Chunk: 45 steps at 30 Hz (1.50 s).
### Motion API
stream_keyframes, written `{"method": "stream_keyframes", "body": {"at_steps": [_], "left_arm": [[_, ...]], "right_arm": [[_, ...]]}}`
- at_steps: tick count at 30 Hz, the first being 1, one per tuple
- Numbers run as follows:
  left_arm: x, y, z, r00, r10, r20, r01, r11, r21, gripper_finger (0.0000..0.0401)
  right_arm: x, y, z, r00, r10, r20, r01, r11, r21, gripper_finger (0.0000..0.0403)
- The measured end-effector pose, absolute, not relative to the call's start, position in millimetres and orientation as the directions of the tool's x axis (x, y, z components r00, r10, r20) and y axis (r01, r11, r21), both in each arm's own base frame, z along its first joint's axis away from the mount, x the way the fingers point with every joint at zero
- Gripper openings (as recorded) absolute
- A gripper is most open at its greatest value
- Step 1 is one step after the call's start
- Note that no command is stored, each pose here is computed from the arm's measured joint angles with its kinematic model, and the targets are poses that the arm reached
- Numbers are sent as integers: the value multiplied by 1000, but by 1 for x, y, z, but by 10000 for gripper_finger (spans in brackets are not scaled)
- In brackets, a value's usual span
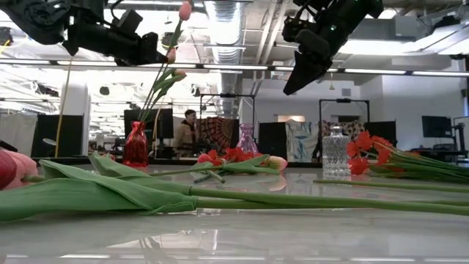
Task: Sort flowers into vase by color
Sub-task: Put the pink tulip into the red vase
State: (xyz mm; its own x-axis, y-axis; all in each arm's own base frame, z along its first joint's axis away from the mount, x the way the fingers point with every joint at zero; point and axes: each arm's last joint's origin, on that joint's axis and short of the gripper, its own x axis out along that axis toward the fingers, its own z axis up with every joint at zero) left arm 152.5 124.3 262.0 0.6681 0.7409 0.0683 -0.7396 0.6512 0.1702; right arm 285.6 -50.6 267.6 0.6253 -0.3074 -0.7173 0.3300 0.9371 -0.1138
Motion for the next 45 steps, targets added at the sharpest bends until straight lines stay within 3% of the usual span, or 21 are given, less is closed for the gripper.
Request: {"method": "stream_keyframes", "body": {"at_steps": [14,27,35,45], "left_arm": [[157,129,258,667,743,60,-736,644,210,0],[154,132,252,660,751,32,-746,650,144,0],[135,122,211,600,789,132,-799,600,44,0],[125,120,192,553,828,87,-833,553,28,0]], "right_arm": [[285,-51,267,623,-307,-720,335,936,-109,97],[285,-50,267,623,-306,-720,334,936,-109,97],[286,-48,267,623,-299,-723,323,940,-110,97],[286,-48,267,627,-299,-719,330,938,-102,97]]}}
